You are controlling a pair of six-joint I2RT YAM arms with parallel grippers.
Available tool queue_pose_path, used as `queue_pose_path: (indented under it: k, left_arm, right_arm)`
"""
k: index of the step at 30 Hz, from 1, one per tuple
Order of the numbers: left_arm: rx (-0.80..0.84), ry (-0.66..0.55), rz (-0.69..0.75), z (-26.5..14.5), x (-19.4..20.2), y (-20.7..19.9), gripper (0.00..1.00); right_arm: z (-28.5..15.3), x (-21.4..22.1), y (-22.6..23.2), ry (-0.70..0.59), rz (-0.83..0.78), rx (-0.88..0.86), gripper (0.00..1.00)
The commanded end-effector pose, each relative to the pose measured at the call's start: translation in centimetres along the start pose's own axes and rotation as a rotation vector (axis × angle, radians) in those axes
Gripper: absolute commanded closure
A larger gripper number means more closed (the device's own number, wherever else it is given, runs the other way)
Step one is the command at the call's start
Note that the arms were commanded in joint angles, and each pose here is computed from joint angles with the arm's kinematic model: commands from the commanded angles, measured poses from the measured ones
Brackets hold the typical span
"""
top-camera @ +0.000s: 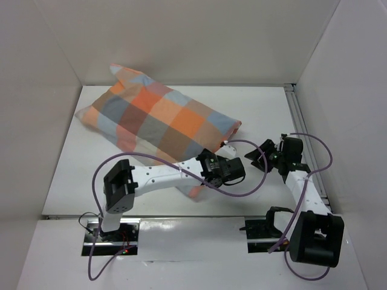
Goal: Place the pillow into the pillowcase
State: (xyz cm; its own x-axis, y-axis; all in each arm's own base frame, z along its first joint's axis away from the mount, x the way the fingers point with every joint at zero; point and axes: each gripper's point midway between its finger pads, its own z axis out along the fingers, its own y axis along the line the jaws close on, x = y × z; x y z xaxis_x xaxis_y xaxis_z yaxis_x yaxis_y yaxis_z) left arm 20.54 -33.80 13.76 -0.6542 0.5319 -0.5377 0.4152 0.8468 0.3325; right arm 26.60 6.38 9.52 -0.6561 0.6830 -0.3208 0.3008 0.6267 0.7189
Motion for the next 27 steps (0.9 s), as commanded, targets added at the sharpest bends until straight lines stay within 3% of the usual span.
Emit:
queue_pose_path:
  k: [1, 3, 7, 9, 10, 11, 13, 17, 22, 25, 27]
  left_arm:
    - [-0.169, -0.021, -0.057, 1.5, -0.3, 1.5, 0.26]
    - [-0.263, -0.007, -0.041, 1.6, 0.3, 2.9, 0.32]
    - [-0.274, -0.012, -0.043, 1.6, 0.2, 2.5, 0.48]
    - [-0.257, 0.005, -0.045, 1.5, 0.6, 2.3, 0.65]
    - [-0.245, 0.005, -0.055, 1.0, 0.4, 2.4, 0.81]
    - [-0.222, 0.017, -0.063, 0.3, 0.2, 2.4, 0.90]
    - [-0.156, 0.007, -0.102, -1.4, -0.7, 2.4, 1.00]
    - [0.114, -0.050, -0.156, -6.0, -3.4, 0.9, 1.00]
    - [0.352, -0.136, -0.194, -10.5, -6.0, -0.2, 0.99]
    - [0.403, -0.144, -0.199, -11.1, -6.5, -0.5, 0.86]
    - [0.414, -0.112, -0.181, -10.2, -5.8, -1.0, 0.78]
  right_arm:
    - [0.0, 0.6, -0.1, 0.031, -0.015, -0.022, 0.42]
    - [-0.1, 0.8, -0.2, 0.038, -0.023, -0.018, 0.42]
    - [-0.1, 0.6, -0.4, 0.031, -0.017, -0.015, 0.42]
    - [0.0, 0.9, -0.3, 0.042, -0.017, -0.029, 0.42]
    - [0.1, 0.8, -0.3, 0.040, -0.019, -0.031, 0.42]
    - [0.1, 1.0, 0.4, 0.051, -0.035, -0.065, 0.42]
    - [0.4, 1.1, 1.2, 0.049, -0.059, -0.100, 0.42]
    - [1.1, 3.2, 4.6, 0.116, -0.107, -0.219, 0.43]
    - [2.5, 4.7, 8.5, 0.154, -0.150, -0.336, 0.58]
    - [3.0, 5.5, 10.6, 0.180, -0.167, -0.391, 0.59]
    - [3.5, 6.4, 11.2, 0.212, -0.165, -0.401, 0.51]
